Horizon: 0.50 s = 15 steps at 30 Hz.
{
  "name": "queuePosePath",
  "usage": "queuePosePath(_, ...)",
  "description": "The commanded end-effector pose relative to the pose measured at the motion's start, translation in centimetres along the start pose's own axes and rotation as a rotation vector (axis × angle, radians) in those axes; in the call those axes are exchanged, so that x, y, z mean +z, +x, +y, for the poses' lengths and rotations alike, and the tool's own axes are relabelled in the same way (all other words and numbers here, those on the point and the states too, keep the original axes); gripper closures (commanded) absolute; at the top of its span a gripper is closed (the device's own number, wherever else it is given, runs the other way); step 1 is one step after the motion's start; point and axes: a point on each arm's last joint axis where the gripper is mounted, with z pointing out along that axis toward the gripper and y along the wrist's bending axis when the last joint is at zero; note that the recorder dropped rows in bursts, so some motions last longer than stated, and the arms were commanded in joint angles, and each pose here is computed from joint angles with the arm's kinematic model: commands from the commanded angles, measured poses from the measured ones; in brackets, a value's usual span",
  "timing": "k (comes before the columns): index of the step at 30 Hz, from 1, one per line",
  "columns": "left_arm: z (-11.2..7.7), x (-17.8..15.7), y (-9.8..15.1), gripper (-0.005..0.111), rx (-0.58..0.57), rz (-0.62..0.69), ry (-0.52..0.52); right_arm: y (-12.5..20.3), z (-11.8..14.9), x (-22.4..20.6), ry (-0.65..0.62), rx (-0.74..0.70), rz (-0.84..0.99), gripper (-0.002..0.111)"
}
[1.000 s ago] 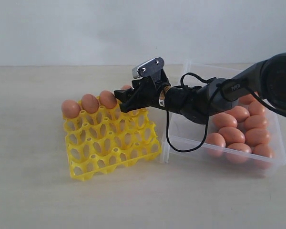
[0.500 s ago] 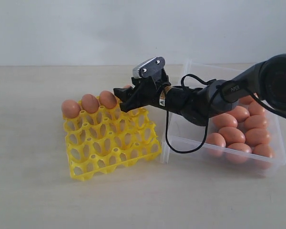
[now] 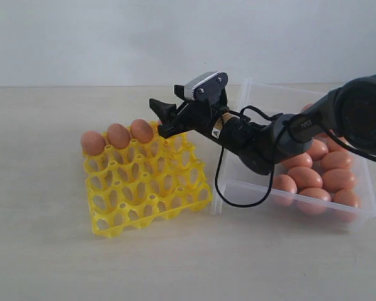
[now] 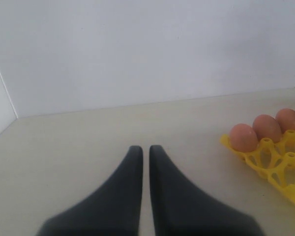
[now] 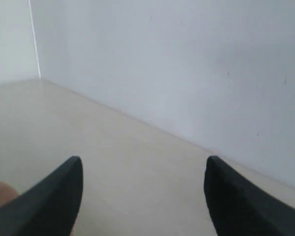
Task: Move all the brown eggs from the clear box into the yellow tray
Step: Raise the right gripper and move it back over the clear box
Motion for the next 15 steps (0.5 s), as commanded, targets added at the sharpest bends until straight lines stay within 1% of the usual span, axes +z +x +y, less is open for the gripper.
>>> queuePosePath(1, 0.0, 0.0, 0.1, 0.103, -0.005, 0.000, 0.005, -1.3, -0.4, -0.4, 0.012, -0.021, -0.163, 0.045)
queuePosePath(2, 0.0, 0.0, 0.1, 0.103, -0.005, 0.000, 0.005, -1.4, -0.4, -0.4, 0.014, -0.021, -0.165, 0.045)
queuePosePath(5, 0.0, 0.0, 0.1, 0.103, -0.005, 0.000, 0.005, -3.0, -0.4, -0.6, 0.028, -0.065, -0.186, 0.045)
queuePosePath(8, 0.0, 0.0, 0.1, 0.103, -0.005, 0.000, 0.005, -4.9, -0.3, -1.5, 0.069, -0.165, -0.195, 0.045)
queuePosePath(12, 0.0, 0.0, 0.1, 0.103, -0.005, 0.000, 0.005, -6.6, 0.1, -2.7, 0.104, -0.261, -0.191, 0.045)
queuePosePath(15, 0.0, 0.0, 0.1, 0.103, -0.005, 0.000, 0.005, -8.0, 0.2, -3.8, 0.158, -0.337, -0.187, 0.045)
